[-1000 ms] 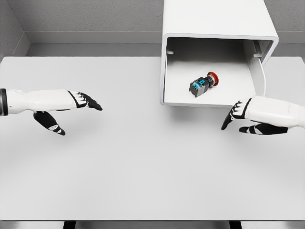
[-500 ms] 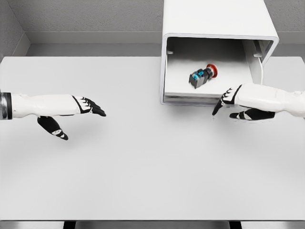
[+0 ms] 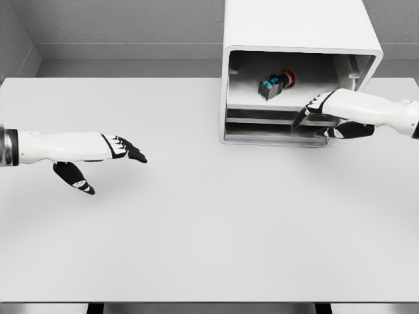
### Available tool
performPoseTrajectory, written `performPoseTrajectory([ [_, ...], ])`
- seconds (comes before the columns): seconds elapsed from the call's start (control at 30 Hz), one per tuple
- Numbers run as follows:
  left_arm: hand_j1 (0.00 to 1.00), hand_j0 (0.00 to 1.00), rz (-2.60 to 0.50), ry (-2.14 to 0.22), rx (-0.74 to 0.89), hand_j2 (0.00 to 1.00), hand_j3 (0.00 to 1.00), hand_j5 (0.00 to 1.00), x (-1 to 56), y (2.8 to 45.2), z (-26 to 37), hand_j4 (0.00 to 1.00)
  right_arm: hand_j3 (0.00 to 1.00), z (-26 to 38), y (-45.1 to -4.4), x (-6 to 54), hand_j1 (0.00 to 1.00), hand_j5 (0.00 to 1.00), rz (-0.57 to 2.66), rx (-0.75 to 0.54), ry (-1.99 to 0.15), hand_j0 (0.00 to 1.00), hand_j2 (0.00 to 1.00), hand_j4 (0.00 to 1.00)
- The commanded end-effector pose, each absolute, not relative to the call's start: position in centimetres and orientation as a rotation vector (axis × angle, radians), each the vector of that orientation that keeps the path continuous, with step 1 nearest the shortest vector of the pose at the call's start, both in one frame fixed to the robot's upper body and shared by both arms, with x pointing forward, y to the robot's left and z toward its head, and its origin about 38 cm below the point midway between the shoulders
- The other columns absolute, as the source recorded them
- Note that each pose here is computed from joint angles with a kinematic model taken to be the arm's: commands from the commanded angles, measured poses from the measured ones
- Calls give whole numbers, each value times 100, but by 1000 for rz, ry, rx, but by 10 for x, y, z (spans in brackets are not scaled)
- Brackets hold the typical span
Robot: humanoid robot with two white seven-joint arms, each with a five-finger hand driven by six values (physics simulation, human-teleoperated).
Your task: Slide open multi-storey tabletop storage cabinets and put open load switch and slide close multi-storey tabletop storage cabinets
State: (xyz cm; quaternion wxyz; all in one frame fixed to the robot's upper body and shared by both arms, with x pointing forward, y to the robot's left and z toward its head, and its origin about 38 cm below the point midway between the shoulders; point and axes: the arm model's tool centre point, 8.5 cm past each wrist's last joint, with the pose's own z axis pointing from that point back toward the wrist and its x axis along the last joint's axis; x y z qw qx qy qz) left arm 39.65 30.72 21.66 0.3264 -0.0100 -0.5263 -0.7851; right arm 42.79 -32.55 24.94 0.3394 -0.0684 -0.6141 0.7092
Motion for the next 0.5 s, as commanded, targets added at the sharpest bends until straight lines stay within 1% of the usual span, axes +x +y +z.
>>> performPoseTrajectory([
  [0.0, 100, 100, -2050, -1381, -31, 100, 100, 100, 397, 307, 217, 100, 64, 239, -325, 431, 64, 64, 1829, -152, -1582, 64, 64, 64],
  [0.17, 100, 100, -2050, -1384, -30, 100, 100, 100, 397, 307, 217, 100, 64, 240, -316, 433, 64, 64, 1844, -140, -1591, 64, 64, 64],
  [0.33, 100, 100, -2050, -1381, -31, 100, 100, 100, 397, 307, 217, 100, 64, 243, -315, 442, 64, 64, 1835, -158, -1595, 64, 64, 64],
  [0.43, 100, 100, -2051, -1382, -31, 100, 100, 100, 396, 307, 217, 100, 64, 244, -315, 440, 64, 64, 1851, -163, -1588, 64, 64, 64],
  [0.47, 100, 100, -2051, -1382, -31, 100, 100, 100, 396, 307, 217, 100, 64, 246, -308, 435, 64, 64, 1874, -152, -1603, 64, 64, 64],
])
